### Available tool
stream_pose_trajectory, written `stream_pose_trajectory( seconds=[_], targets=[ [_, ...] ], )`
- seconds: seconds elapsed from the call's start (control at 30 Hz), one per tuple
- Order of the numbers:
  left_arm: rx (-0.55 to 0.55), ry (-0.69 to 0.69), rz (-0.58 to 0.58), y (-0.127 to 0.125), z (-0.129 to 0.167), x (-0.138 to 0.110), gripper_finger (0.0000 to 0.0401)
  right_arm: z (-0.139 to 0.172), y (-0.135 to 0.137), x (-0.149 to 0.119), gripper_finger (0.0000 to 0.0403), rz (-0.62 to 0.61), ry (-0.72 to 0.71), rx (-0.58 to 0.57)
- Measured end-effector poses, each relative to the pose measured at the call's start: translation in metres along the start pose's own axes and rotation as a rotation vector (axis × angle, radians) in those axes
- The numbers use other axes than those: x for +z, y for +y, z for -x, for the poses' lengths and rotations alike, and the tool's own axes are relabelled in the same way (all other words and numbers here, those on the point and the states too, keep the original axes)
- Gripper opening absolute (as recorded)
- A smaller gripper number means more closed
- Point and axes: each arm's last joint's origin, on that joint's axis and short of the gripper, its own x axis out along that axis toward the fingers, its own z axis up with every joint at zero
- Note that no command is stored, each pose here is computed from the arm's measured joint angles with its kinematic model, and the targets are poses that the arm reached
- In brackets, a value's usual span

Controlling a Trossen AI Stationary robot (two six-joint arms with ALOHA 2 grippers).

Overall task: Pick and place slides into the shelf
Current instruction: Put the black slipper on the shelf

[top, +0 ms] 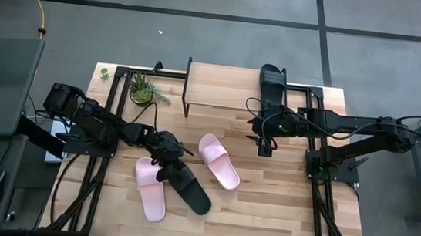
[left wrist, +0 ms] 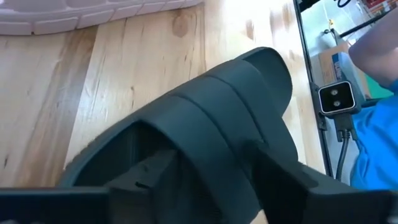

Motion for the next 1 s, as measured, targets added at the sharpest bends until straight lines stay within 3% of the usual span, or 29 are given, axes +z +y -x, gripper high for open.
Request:
stream_pose_trajectory(
  seconds=[0.27, 0.33, 0.5, 0.67, 1.0],
  targets=[
    [-0.023, 0.006, -0.040, -0.001, 0.000, 0.001, 0.0027, -0.003, 0.008, 0.001, 0.0223, 0.018, 0.006, 0.024],
    [-0.026, 0.005, -0.048, -0.001, 0.000, 0.001, 0.0009, -0.007, 0.013, 0.002, 0.0223, 0.033, 0.017, 0.038],
    [-0.038, -0.011, -0.059, -0.004, 0.000, 0.005, 0.0023, -0.024, 0.028, 0.002, 0.0223, 0.086, 0.073, 0.039],
    [-0.072, -0.031, -0.081, -0.011, 0.000, 0.016, 0.0006, -0.036, 0.048, 0.003, 0.0223, 0.166, 0.102, -0.005],
    [-0.120, -0.064, -0.157, -0.025, 0.001, 0.039, 0.0012, -0.020, 0.088, 0.011, 0.0223, 0.385, 0.001, -0.204]
  ],
)
